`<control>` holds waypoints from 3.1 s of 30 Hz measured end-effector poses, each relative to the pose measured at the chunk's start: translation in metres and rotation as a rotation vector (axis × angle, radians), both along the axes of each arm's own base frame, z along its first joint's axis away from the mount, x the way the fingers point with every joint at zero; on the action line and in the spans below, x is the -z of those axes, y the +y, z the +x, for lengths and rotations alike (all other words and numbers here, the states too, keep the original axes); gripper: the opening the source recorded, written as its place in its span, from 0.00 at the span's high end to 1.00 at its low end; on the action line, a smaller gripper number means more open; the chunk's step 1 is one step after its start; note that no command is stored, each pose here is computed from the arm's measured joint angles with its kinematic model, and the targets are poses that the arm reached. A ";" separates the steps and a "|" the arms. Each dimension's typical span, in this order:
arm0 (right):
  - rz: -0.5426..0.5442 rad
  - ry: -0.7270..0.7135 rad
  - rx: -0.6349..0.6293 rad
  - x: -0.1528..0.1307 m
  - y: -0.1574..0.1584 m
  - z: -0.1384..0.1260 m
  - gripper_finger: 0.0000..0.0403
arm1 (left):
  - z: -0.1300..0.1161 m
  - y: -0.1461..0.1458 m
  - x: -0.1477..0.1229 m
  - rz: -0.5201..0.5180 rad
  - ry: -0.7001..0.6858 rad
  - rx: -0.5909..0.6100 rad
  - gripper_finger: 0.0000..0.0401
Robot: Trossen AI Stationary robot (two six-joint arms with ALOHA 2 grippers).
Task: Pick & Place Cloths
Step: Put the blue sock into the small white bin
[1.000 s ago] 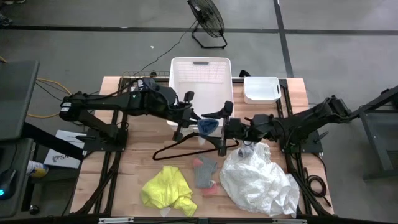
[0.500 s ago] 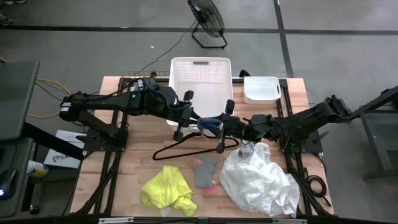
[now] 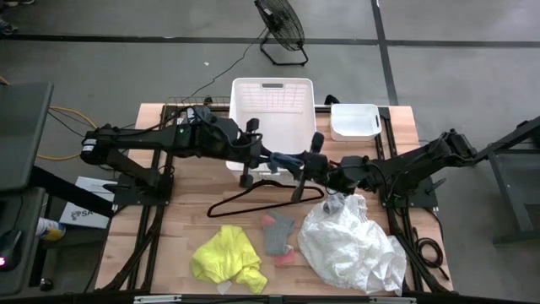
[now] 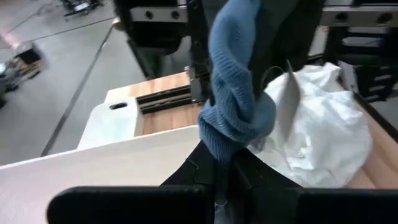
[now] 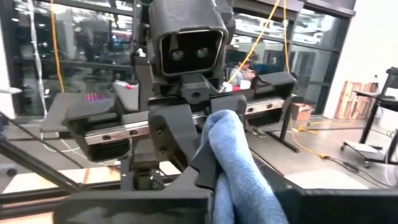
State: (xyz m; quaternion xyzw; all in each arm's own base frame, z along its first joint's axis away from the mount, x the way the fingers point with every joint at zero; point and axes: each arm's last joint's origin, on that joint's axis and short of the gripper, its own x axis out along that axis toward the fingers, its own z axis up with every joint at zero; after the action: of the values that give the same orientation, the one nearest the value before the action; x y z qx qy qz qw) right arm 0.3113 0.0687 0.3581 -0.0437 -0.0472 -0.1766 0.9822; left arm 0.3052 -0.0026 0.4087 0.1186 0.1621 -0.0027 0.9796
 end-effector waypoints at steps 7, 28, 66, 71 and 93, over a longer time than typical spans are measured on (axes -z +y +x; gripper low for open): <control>0.025 0.005 0.075 0.001 -0.002 -0.001 0.99 | 0.000 0.001 0.000 0.003 0.000 -0.044 0.78; 0.038 0.138 0.720 -0.012 -0.028 -0.053 0.99 | -0.047 0.008 -0.021 -0.072 -0.013 -0.298 0.39; 0.494 0.565 1.134 0.050 -0.197 -0.136 0.99 | -0.088 0.009 -0.019 -0.141 0.131 -0.390 0.39; 0.534 0.537 1.147 0.072 -0.214 -0.142 0.99 | -0.088 0.009 -0.019 -0.141 0.130 -0.390 0.39; 0.626 0.274 1.233 0.151 -0.238 -0.168 0.99 | -0.088 0.009 -0.019 -0.138 0.131 -0.387 0.39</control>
State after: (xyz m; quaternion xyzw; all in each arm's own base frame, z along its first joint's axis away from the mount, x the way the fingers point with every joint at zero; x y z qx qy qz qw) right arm 0.1434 -0.1694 0.2066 0.2001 0.1634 -0.6992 0.6667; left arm 0.2169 0.0068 0.4276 0.0175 0.2447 0.1664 0.9551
